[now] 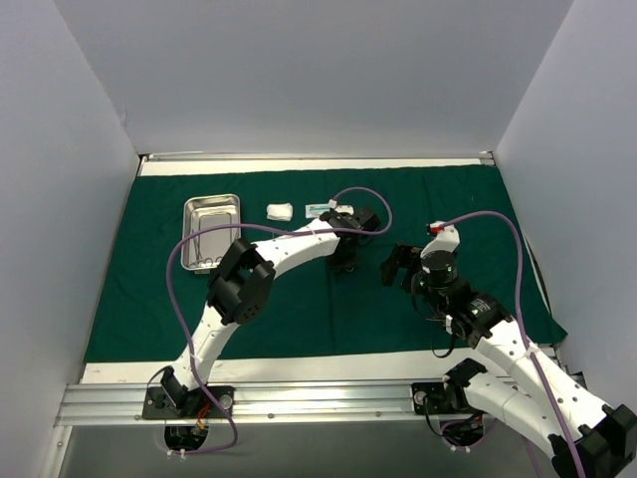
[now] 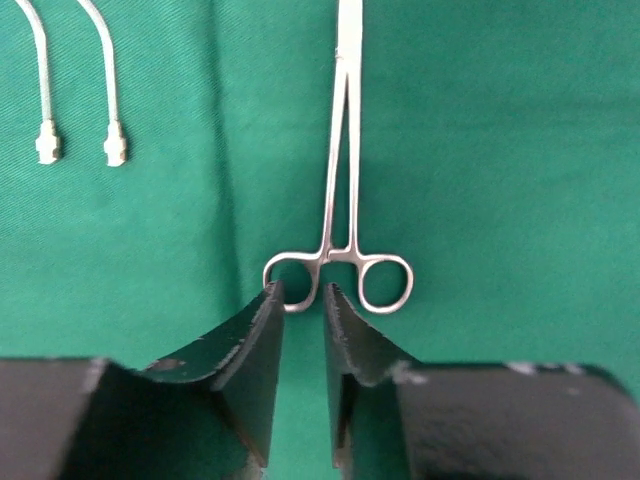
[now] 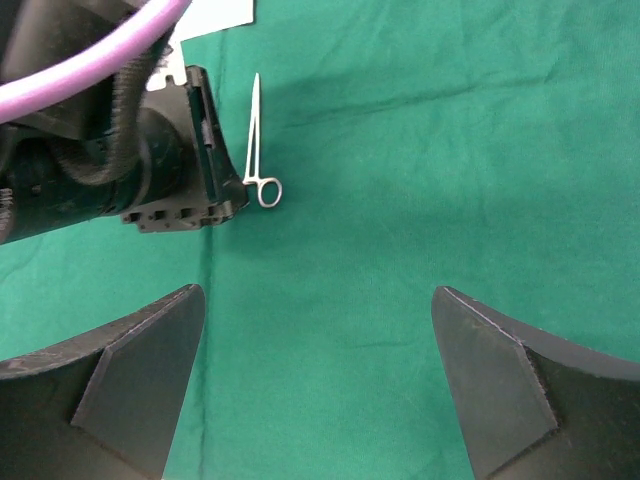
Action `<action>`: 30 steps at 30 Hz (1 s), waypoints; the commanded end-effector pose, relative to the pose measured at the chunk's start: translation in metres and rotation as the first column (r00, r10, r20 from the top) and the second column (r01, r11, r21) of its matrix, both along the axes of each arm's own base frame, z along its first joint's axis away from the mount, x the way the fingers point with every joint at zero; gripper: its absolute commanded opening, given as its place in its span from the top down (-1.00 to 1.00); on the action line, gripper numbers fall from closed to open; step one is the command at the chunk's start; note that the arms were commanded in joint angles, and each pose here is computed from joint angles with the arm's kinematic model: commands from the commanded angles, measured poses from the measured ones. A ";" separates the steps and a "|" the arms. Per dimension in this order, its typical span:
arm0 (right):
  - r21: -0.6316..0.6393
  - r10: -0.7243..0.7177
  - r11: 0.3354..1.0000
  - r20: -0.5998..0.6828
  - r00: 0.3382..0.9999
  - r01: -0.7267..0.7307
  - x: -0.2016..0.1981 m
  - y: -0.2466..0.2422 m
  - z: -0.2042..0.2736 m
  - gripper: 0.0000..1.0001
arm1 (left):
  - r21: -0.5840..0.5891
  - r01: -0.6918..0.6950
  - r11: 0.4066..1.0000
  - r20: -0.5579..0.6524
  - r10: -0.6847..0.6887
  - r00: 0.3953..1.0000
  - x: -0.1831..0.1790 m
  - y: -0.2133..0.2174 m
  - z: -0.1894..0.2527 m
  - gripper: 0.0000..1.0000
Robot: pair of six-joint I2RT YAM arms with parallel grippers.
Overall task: Open and lay out the surgical kit
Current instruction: Place the medical item in the surgical kit, then move the medical item into the container.
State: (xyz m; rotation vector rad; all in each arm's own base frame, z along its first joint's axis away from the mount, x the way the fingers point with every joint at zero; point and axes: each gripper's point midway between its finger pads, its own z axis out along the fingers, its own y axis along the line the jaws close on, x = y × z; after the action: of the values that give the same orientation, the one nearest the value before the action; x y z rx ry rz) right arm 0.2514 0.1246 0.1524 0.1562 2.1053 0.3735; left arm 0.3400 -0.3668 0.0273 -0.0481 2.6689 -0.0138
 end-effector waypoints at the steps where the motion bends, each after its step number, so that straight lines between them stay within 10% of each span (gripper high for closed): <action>1: 0.011 0.009 1.000 0.021 1.000 -0.010 0.000 0.003 0.006 -0.83 | -0.065 0.020 0.998 0.055 -0.016 0.998 -0.002 0.001 0.058 0.33; 14: 0.008 0.071 0.997 0.058 0.996 -0.072 0.005 0.013 0.018 -0.83 | -0.086 -0.041 0.995 0.195 0.057 0.979 0.010 0.092 0.152 -0.27; 30: -0.008 0.107 0.994 0.028 0.994 -0.106 0.029 0.034 0.003 -0.83 | 0.034 -0.408 0.912 0.096 0.404 0.910 0.046 0.327 0.086 0.01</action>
State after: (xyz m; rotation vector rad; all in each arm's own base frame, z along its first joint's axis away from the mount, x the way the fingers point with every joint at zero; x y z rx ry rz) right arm 0.2670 0.1452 0.1313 0.0569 2.1610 0.3816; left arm 0.3658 -0.0528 0.1060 -0.5938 2.5728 0.2399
